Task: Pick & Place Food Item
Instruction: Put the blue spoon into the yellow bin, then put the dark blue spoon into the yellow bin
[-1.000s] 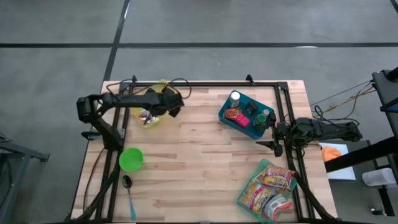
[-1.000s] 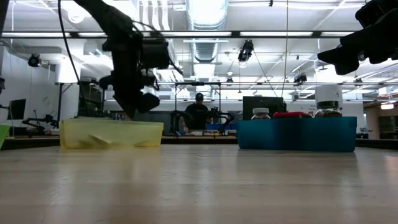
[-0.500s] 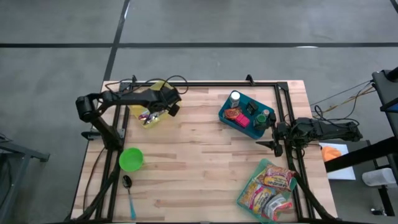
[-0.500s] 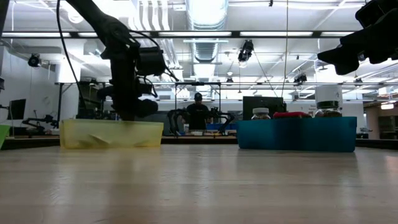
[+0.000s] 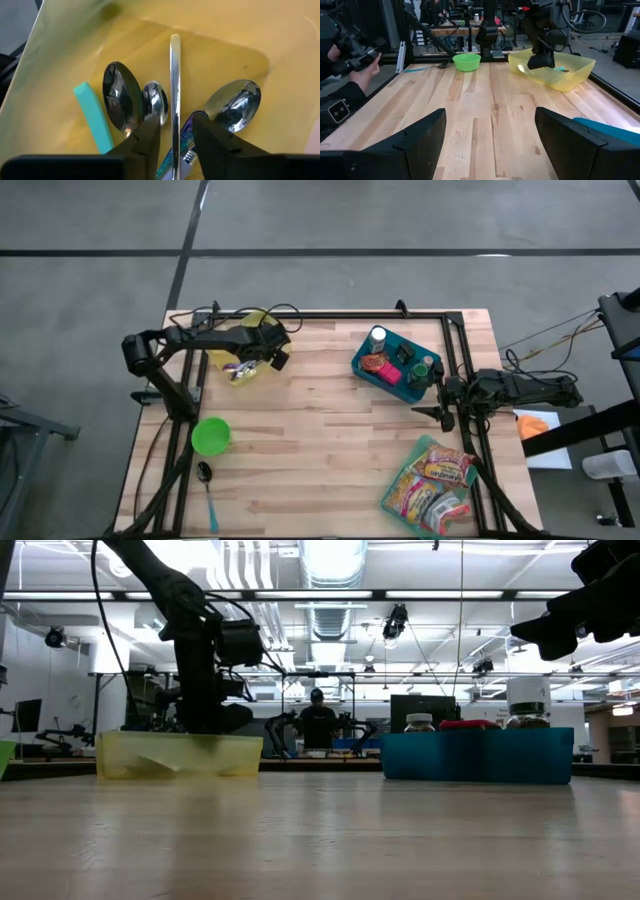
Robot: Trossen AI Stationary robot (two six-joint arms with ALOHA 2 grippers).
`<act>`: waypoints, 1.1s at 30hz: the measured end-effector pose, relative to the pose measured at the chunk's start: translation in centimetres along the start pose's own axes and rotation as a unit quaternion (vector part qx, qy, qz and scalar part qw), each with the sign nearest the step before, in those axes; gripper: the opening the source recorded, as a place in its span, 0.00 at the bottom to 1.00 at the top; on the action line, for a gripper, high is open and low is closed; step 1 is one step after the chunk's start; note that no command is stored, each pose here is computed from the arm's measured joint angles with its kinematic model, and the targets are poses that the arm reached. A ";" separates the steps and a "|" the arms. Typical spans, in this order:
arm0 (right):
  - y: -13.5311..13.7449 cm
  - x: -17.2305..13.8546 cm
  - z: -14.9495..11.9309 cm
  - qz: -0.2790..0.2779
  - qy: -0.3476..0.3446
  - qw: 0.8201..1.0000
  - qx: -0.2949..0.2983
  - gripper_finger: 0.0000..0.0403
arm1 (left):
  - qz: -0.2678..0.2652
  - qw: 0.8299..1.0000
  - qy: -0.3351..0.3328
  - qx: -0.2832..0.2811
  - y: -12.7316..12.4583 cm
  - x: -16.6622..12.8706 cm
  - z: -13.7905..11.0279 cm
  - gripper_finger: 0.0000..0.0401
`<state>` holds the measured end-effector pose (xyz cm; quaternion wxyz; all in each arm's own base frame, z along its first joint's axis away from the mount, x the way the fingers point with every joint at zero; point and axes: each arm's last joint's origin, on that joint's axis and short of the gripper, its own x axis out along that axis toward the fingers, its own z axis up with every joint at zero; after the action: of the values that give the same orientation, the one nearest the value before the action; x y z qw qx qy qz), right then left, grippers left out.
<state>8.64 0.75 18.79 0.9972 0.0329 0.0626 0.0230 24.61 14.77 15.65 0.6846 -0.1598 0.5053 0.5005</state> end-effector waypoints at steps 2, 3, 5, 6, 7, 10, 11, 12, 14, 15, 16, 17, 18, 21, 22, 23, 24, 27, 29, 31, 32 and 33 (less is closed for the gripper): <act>0.0 0.0 0.0 0.000 0.000 1.000 0.001 0.75 | 0.000 1.000 0.000 0.000 0.0 0.0 0.0 0.32; 0.0 0.0 0.0 0.000 0.000 1.000 0.001 0.75 | 0.000 1.000 -0.001 0.000 0.0 0.0 0.0 0.35; 0.0 0.0 0.0 0.000 0.000 1.000 0.000 0.75 | 0.000 1.000 0.000 0.000 0.1 -0.2 0.0 0.39; 0.0 0.0 0.0 0.000 0.000 1.000 0.000 0.75 | 0.000 1.000 0.001 0.003 0.2 -0.3 0.1 0.40; 0.0 0.0 0.0 0.000 0.000 1.000 0.001 0.75 | 0.000 1.000 0.000 0.005 0.3 -0.7 0.1 0.41; 0.0 0.0 0.0 0.000 0.000 1.000 0.000 0.75 | -0.004 1.000 -0.012 0.001 0.9 -2.2 0.6 0.43; 0.0 0.0 0.0 0.000 0.000 1.000 0.000 0.75 | -0.006 1.000 -0.017 -0.002 1.2 -2.8 0.7 0.43; 0.0 0.0 0.0 0.000 0.000 1.000 0.001 0.75 | -0.008 1.000 -0.023 -0.003 1.5 -3.5 0.7 0.43; 0.0 0.0 0.0 0.000 0.000 1.000 0.000 0.75 | -0.018 0.999 -0.037 -0.007 2.0 -5.0 0.5 0.43; 0.0 0.0 0.0 0.000 0.000 1.000 0.000 0.75 | -0.024 0.999 -0.046 -0.013 2.2 -5.9 0.4 0.43; 0.0 0.0 0.0 0.000 0.000 1.000 0.000 0.75 | -0.029 0.998 -0.049 -0.017 2.4 -6.8 0.1 0.43; 0.0 0.0 0.0 0.000 0.000 1.000 0.001 0.75 | -0.034 0.998 -0.053 -0.022 2.6 -7.6 -0.3 0.43; 0.0 0.0 0.0 0.000 0.000 1.000 0.001 0.75 | -0.040 0.997 -0.056 -0.029 2.8 -8.4 -0.7 0.43; 0.0 0.0 0.0 0.000 0.000 1.000 0.000 0.75 | -0.068 0.994 -0.076 -0.041 2.8 -10.9 -1.9 0.43; 0.0 0.0 0.0 0.000 0.000 1.000 0.001 0.75 | -0.075 0.993 -0.082 -0.040 2.7 -11.6 -2.4 0.43; 0.0 0.0 0.0 0.000 0.000 1.000 0.001 0.75 | -0.082 0.992 -0.087 -0.041 2.5 -12.3 -2.9 0.43; 0.0 0.0 0.0 0.000 0.000 1.000 0.000 0.75 | -0.085 0.991 -0.092 -0.041 2.2 -12.9 -3.5 0.43; 0.0 0.0 0.0 0.000 0.000 1.000 0.001 0.75 | -0.082 0.991 -0.094 -0.045 1.4 -14.2 -5.3 0.43; 0.0 0.0 0.0 0.000 0.000 1.000 0.000 0.75 | -0.078 0.992 -0.080 -0.052 0.9 -14.9 -6.4 0.43; 0.0 0.0 0.0 0.000 0.000 1.000 0.000 0.75 | -0.073 0.994 -0.057 -0.065 0.4 -15.4 -7.5 0.43; 0.0 0.0 0.0 0.000 0.000 1.000 0.001 0.75 | -0.069 0.994 -0.042 -0.073 0.2 -15.7 -8.0 0.43; 0.0 0.0 0.0 0.000 0.000 1.000 0.001 0.75 | -0.064 0.994 -0.031 -0.081 0.0 -16.1 -8.4 0.43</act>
<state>8.64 0.75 18.79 0.9972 0.0337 0.0627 0.0229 20.32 0.24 25.67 0.7154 -0.2314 0.4307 0.4992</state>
